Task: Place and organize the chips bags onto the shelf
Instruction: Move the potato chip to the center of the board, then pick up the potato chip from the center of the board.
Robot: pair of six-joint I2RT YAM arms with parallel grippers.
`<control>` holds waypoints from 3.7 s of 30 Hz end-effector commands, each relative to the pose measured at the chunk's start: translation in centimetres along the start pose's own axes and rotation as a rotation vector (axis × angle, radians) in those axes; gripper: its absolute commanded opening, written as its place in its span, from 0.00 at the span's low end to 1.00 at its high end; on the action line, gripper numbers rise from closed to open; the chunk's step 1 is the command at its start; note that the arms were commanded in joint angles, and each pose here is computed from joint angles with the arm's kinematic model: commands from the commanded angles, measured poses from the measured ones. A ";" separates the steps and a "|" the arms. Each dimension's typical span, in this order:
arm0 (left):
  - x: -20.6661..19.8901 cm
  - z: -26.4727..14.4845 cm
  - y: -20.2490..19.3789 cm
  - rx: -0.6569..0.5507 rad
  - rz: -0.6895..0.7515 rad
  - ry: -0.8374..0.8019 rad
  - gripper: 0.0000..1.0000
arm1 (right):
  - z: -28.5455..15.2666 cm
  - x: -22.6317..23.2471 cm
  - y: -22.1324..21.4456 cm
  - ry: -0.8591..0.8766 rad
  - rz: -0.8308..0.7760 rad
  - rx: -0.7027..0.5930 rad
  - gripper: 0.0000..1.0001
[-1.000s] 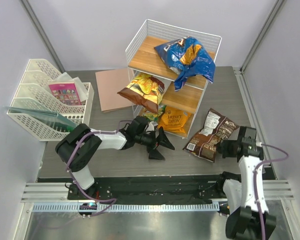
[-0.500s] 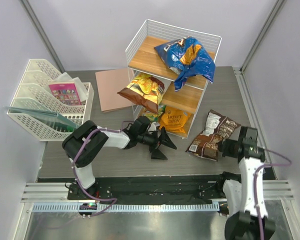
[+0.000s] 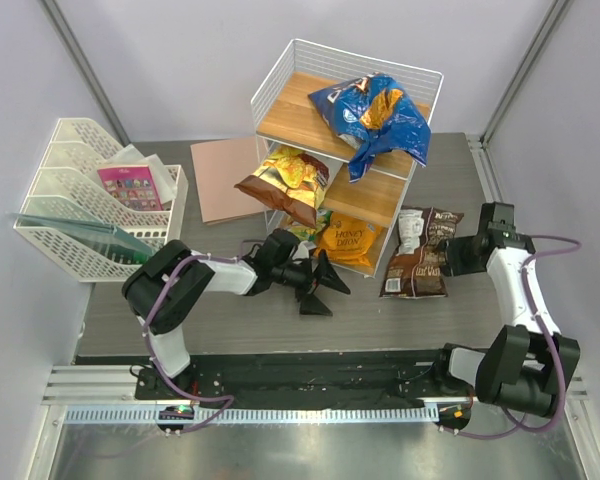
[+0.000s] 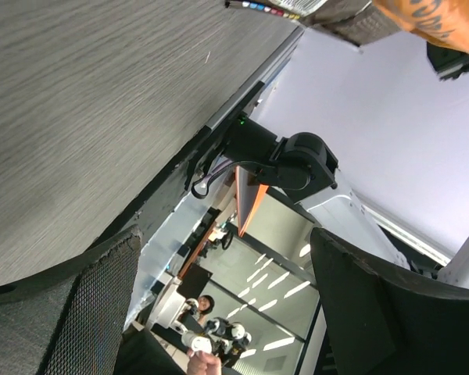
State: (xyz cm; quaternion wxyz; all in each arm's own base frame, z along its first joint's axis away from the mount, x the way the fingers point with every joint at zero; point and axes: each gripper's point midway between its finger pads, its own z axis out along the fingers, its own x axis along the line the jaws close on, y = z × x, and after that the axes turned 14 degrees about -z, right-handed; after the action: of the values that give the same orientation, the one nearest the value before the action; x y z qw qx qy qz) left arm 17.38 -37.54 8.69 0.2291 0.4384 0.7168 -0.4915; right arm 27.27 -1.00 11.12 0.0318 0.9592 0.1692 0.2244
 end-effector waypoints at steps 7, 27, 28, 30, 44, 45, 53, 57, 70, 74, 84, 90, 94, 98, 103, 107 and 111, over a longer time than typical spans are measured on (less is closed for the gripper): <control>-1.4 -0.2 -0.2 0.035 0.056 -0.019 0.86 | -5.1 -2.9 -8.7 -0.077 -0.068 0.193 0.45; -1.0 0.4 0.1 0.007 0.071 0.009 0.88 | -3.0 -3.7 -4.7 -0.316 -0.374 0.143 0.69; -1.1 0.6 0.1 0.006 0.071 0.007 0.88 | -2.7 -4.2 -5.0 -0.324 -0.376 0.154 0.69; -0.8 1.4 0.1 0.004 0.072 0.012 0.88 | -2.0 -5.3 -6.2 -0.326 -0.363 0.200 0.67; -1.1 3.4 3.0 -0.194 0.161 -0.041 0.85 | 1.5 -7.9 -9.9 -0.355 -0.492 0.320 0.55; -0.8 3.3 3.0 -0.208 0.176 -0.034 0.85 | 1.6 -8.0 -10.5 -0.350 -0.499 0.335 0.54; -0.2 4.3 2.9 -0.292 0.233 -0.054 0.83 | 2.1 -9.2 -14.7 -0.334 -0.483 0.435 0.52; -0.9 5.0 2.0 -0.308 0.295 -0.073 0.84 | 1.1 -9.5 -16.0 -0.299 -0.435 0.458 0.52; 0.6 6.9 0.5 -0.376 0.338 -0.091 0.83 | 0.4 -8.7 -18.3 -0.174 -0.326 0.494 0.52; 0.4 7.8 0.1 -0.382 0.350 -0.127 0.84 | 0.1 -8.3 -18.8 -0.162 -0.346 0.519 0.51; 0.3 7.5 1.7 -0.492 0.340 -0.192 0.80 | -1.3 -8.5 -18.1 -0.166 -0.437 0.494 0.51; 1.0 6.5 2.1 -0.519 0.345 -0.123 0.80 | -2.7 -6.9 -14.6 -0.219 -0.601 0.351 0.49; 1.4 6.6 2.2 -0.510 0.345 -0.114 0.79 | -3.6 -6.4 -11.1 -0.304 -0.744 0.216 0.49; 1.5 6.6 2.3 -0.506 0.344 -0.119 0.78 | -2.8 -6.2 -7.9 -0.390 -0.825 0.105 0.49; 2.7 6.0 3.0 -0.524 0.341 -0.077 0.85 | 0.2 -7.8 -8.1 -0.442 -0.890 0.153 0.24; 3.2 5.6 3.9 -0.539 0.324 -0.077 0.86 | 2.0 -8.7 -8.9 -0.436 -0.896 0.183 0.16; 4.0 6.4 4.1 -0.511 0.309 -0.066 0.87 | 3.1 -9.3 -10.8 -0.386 -0.896 0.244 0.01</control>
State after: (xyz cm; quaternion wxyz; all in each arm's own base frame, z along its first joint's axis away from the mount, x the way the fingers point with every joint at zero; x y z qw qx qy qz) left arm 18.47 -42.95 5.45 0.4685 0.4321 0.7068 -0.3070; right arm 16.96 4.79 3.92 0.0535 0.8216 0.5656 -0.0463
